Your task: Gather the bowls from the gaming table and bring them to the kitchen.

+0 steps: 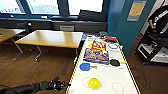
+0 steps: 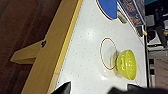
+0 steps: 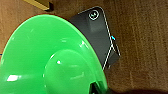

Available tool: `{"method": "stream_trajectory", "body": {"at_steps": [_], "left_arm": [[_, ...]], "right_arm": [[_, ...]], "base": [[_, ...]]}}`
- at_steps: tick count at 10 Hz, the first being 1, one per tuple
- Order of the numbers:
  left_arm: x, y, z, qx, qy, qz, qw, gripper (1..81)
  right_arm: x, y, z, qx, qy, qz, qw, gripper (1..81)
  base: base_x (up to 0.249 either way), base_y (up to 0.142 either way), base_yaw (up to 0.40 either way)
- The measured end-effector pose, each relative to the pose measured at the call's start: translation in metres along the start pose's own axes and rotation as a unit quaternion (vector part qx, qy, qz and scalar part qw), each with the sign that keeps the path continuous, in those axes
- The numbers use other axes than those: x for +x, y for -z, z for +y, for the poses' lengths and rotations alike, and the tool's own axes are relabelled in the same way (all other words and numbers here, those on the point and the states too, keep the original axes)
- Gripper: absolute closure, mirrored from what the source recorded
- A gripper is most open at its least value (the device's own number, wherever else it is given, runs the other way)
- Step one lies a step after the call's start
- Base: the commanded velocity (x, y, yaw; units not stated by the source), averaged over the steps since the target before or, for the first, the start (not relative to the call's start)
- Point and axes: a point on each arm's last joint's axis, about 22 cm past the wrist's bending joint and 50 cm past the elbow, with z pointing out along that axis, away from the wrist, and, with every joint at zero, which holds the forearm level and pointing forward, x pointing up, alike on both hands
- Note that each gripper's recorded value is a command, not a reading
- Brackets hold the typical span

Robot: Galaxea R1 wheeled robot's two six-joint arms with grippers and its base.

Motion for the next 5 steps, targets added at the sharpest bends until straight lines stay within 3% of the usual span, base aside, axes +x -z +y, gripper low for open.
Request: {"method": "stream_trajectory", "body": {"at_steps": [2, 5], "left_arm": [[0.01, -0.008, 0.008, 0.006, 0.002, -0.01, 0.9999, 1.0], [0.01, -0.044, 0.034, -0.004, -0.006, -0.027, 0.9996, 1.0]], "right_arm": [[0.002, -0.002, -0.004, 0.003, 0.0, 0.0, 1.0, 81.1], [0.004, -0.008, -0.007, 0.003, 0.002, -0.005, 1.0, 81.1]], "base": [[0.0, 0.0, 0.0], [0.0, 0.0, 0.0]]}}
